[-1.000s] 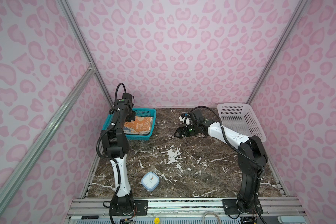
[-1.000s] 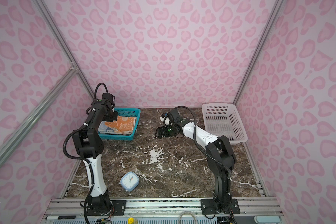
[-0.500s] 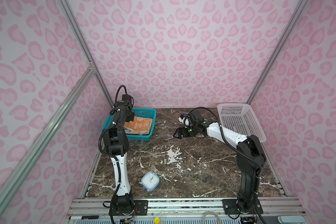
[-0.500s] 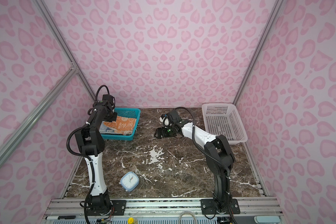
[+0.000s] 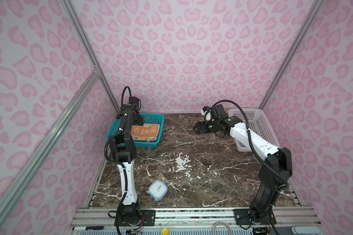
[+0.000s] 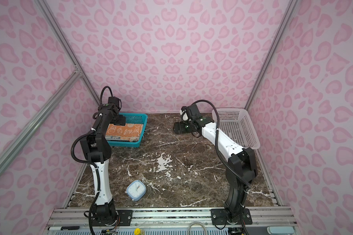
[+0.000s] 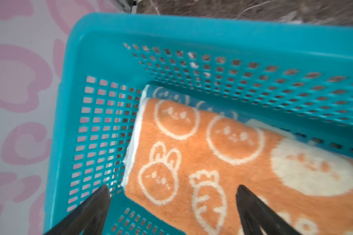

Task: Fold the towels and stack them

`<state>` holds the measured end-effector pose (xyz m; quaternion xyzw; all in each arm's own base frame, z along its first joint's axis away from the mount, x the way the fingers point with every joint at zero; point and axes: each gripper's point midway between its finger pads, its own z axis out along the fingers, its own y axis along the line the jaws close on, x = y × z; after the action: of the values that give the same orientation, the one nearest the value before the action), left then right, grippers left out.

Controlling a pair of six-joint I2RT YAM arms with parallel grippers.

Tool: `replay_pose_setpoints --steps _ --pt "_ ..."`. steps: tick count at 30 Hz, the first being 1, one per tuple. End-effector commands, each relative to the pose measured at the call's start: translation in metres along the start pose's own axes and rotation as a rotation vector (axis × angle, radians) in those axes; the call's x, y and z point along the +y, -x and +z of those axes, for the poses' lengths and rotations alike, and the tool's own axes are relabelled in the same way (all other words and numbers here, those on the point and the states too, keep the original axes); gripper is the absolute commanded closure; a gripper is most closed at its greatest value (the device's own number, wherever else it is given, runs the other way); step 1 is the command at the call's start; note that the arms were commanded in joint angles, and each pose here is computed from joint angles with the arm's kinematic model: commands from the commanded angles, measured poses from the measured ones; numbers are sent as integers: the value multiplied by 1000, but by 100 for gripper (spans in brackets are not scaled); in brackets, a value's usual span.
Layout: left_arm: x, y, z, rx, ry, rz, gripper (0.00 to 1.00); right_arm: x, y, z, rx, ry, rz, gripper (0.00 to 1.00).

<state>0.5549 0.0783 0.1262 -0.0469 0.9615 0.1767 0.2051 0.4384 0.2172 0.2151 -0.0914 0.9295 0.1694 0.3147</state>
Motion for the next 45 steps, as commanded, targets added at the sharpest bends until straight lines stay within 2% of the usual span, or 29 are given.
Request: replay_pose_setpoints --steps 1,6,13,15,18,20,21,24,27,31,36,45 --pt "11 45 -110 -247 -58 -77 2 -90 -5 -26 9 -328 103 4" --pt "-20 62 -172 -383 -141 -60 2 -159 -15 -44 7 -480 219 6" --pt "-79 59 -217 -450 -235 29 2 -206 -56 -16 154 -546 288 22" --pt "-93 57 -230 -471 -245 52 2 -210 -65 -1 175 -514 299 29" --pt "-109 55 -245 -492 -277 71 2 -211 -73 16 203 -492 304 46" --pt "-120 51 -254 -500 -300 83 2 -210 -76 26 222 -477 307 63" --pt "-125 50 -256 -501 -307 87 2 -207 -77 29 225 -470 304 68" --pt "-139 45 -262 -497 -340 101 2 -193 -73 38 221 -440 294 90" --pt "-153 40 -262 -479 -390 96 2 -163 -67 48 215 -378 291 100" --pt "-171 31 -257 -429 -486 70 2 -113 -62 61 204 -294 292 100" --pt "-182 20 -249 -391 -537 49 2 -48 -64 80 205 -198 303 100" --pt "-179 2 -241 -357 -594 -28 2 27 -77 115 217 -69 353 100"
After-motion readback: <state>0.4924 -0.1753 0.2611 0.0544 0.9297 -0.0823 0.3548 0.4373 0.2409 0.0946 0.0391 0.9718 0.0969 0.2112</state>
